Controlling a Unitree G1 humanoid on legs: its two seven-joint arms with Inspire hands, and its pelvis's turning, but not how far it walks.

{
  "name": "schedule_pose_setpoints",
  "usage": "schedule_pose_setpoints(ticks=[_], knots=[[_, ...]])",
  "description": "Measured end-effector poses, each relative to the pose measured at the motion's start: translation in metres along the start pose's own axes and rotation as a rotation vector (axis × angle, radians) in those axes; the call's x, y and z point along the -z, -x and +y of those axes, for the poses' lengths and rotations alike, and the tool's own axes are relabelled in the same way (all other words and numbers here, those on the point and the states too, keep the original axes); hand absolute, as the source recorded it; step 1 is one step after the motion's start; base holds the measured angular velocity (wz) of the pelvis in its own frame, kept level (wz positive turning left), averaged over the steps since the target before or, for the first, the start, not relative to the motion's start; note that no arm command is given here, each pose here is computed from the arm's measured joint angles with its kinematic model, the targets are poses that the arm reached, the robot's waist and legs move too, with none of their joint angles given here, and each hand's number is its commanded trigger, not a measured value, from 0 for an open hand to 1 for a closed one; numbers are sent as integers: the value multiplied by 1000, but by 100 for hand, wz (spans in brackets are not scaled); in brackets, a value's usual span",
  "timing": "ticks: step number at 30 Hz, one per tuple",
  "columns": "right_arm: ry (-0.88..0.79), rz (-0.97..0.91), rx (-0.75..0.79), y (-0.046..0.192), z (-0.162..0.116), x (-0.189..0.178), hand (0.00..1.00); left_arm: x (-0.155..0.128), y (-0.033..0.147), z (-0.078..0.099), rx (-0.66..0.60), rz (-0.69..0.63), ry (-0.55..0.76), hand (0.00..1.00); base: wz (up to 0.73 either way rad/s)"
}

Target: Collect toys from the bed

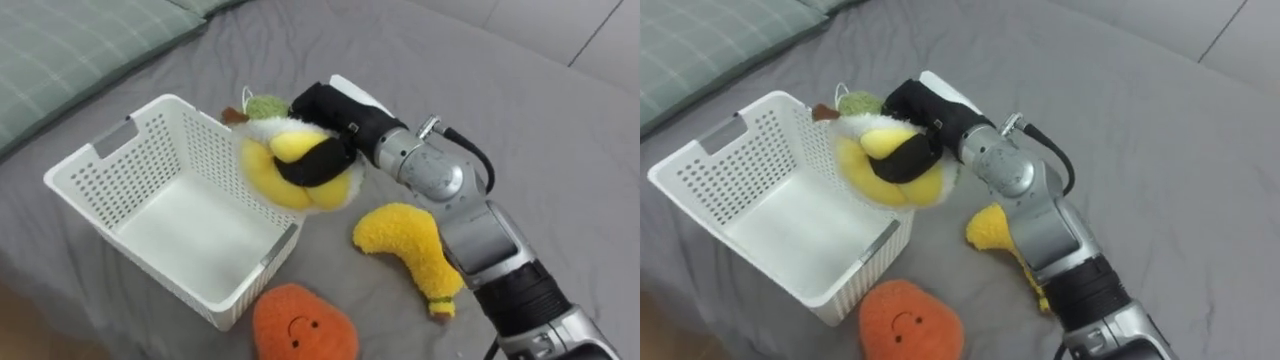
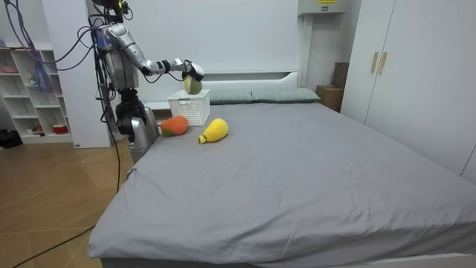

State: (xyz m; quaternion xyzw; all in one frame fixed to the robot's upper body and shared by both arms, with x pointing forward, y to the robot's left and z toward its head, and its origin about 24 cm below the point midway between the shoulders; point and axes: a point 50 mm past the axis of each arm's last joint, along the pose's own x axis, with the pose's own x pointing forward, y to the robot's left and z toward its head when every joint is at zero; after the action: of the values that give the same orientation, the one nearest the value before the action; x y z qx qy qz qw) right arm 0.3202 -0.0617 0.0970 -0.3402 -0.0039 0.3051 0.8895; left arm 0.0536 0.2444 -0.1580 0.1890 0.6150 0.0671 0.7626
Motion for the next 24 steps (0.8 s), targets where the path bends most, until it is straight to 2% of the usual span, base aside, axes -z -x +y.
schedule_pose_setpoints(ticks=[1,2,13,24], knots=[[10,2,-5,-1,2,-1,4,2,0,-1,5,14,-1,0,17],[16,2,-13,-1,4,-1,0,4,0,-2,6,24,-1,0,12],[25,41,-64,-5,17,7,0,-2,0,-5,17,13,-38,0,4],[23,41,-19,-5,15,8,0,-14,-1,-2,8,-16,-49,0,0]])
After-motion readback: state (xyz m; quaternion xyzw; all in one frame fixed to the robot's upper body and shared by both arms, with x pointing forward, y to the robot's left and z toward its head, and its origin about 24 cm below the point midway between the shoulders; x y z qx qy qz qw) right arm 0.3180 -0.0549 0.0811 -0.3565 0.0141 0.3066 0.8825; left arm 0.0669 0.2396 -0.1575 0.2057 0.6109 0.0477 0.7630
